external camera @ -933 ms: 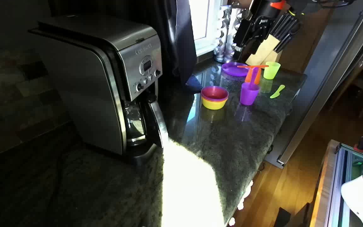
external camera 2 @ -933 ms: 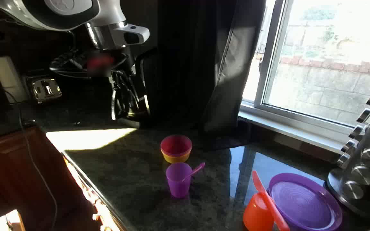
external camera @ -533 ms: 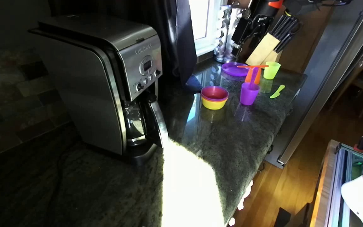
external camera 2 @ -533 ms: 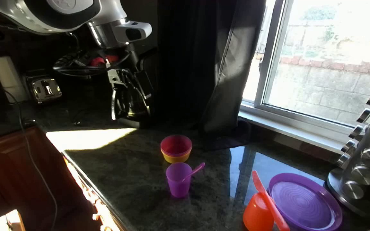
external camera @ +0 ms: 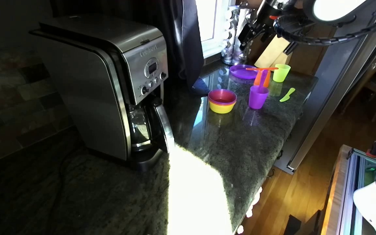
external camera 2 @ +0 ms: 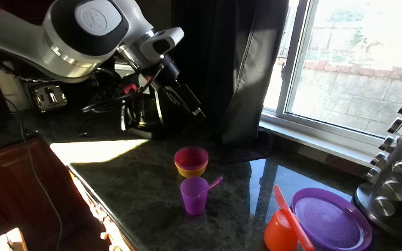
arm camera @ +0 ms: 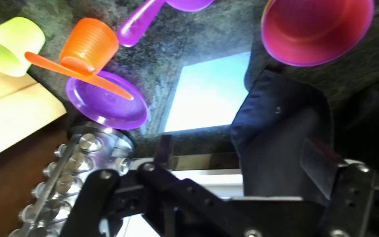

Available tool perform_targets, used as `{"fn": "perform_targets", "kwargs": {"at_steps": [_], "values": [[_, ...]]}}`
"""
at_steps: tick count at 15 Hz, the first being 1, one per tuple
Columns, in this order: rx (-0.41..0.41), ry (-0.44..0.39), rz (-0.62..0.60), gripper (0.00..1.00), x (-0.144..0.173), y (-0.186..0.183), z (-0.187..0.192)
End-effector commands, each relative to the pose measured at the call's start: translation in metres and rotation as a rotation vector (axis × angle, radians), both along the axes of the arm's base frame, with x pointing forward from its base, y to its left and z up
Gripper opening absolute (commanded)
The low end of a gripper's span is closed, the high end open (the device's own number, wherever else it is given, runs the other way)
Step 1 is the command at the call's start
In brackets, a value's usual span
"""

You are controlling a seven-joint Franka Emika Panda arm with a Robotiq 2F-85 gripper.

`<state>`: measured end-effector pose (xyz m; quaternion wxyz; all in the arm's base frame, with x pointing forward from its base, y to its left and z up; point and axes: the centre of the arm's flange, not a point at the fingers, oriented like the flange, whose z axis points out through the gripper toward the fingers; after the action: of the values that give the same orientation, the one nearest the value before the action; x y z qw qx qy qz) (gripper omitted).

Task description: Put the purple knife on the counter

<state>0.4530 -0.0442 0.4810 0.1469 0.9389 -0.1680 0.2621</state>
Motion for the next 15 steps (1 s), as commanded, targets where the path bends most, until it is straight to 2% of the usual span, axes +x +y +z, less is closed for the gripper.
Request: {"fn": "perform_targets", "kwargs": {"at_steps": [1,4,7,8,11,12,14,15], "values": [[-0.076,-0.028,-0.184,1.0,-0.001,-0.009,-0.03],[-0.113,-0.017,-0.338,1.0,-0.005,-0.018,-0.042],[-0.125,0.047,-0.504,1.0,-0.01,-0.022,-0.055],[-0.127,0.02,-0.42,1.0,-0.014,-0.027,-0.042],[-0.129,0.045,-0.477,1.0,-0.015,-0.025,-0.05],[-0.113,0.02,-0.492,1.0,-0.015,-0.028,-0.044],[-0.132,-0.016,-0.556,1.0,-0.008,-0.035,-0.056],[-0.142,-0.062,-0.588,1.0,-0.007,-0.038,-0.063]]}}
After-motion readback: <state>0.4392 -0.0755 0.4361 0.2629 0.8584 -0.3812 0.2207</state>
